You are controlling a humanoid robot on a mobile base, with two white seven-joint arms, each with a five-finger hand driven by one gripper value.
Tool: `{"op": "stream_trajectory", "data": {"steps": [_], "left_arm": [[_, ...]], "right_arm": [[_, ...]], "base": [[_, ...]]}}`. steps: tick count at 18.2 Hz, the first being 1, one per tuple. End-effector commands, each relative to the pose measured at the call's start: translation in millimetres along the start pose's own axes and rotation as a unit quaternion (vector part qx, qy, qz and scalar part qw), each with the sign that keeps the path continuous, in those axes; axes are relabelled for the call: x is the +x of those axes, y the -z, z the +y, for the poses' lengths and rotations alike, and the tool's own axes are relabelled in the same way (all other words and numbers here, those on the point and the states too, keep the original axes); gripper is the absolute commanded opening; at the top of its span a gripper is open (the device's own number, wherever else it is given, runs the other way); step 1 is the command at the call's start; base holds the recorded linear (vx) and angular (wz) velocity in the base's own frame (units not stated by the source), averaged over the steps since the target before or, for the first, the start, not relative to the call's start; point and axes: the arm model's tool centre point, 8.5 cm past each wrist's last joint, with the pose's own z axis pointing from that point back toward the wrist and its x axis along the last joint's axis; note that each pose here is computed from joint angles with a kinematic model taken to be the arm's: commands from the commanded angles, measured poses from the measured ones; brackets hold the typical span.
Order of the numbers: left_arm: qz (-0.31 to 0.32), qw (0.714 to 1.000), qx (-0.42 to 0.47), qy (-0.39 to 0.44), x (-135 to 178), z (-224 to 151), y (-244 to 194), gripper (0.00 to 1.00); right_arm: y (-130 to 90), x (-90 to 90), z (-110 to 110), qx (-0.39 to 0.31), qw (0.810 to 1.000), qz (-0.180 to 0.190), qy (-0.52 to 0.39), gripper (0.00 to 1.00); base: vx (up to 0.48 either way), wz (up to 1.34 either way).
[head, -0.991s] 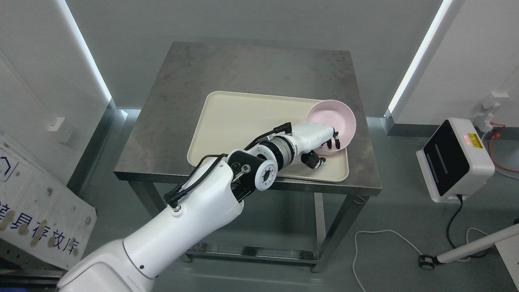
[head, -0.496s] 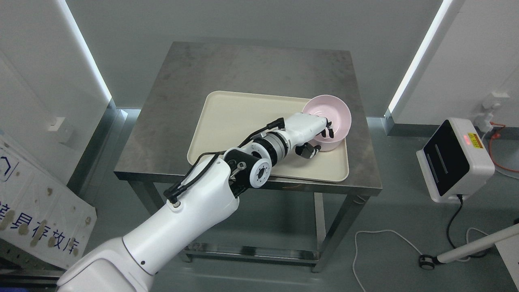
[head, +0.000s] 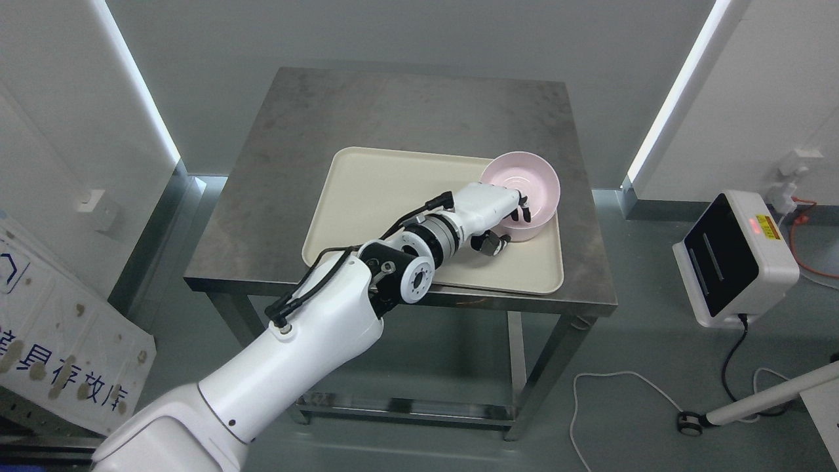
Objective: Stack pink IKEA bowls on left shelf middle
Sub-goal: 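Grasp the rim of the stacked pink bowls with the left hand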
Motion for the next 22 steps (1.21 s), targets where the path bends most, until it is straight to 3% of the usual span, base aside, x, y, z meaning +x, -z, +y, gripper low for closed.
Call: {"op": "stream_trajectory", "data": {"steps": [1, 2, 4, 9, 16, 22], "left_arm": [[0.017, 1.000, -0.020, -0.001, -18.0, -6.3, -0.9, 0.21], [0.004, 1.000, -0.012, -0.006, -18.8, 0.1, -1.8, 0.09], [-0.013, 1.000, -0.002, -0.011, -20.6, 8.8, -3.2, 0.00], [-0.011, 0.998, 0.036, -0.045, -37.6, 35.8, -9.5, 0.01], [-0.082, 0.984, 0.126, -0.099, -59.7, 69.5, -49.1, 0.02], [-0.145, 0.967, 0.195, -0.083, -63.4, 94.5, -103.7, 0.03]], "right_arm": [[0.0, 10.8, -11.4, -0.008, 1.000, -0.017, 0.005, 1.00], [0.0, 10.8, -11.4, -0.008, 1.000, -0.017, 0.005, 1.00], [0.0, 10.8, -11.4, -0.008, 1.000, -0.017, 0.005, 1.00], [0.0, 10.8, -11.4, -0.008, 1.000, -0.017, 0.005, 1.00], [0.0, 10.8, -11.4, -0.008, 1.000, -0.017, 0.005, 1.00], [0.0, 10.8, -11.4, -0.008, 1.000, -0.017, 0.005, 1.00]], "base": [[0.000, 0.00], [0.000, 0.00], [0.000, 0.00], [0.001, 0.01], [0.000, 0.00], [0.000, 0.00]]}}
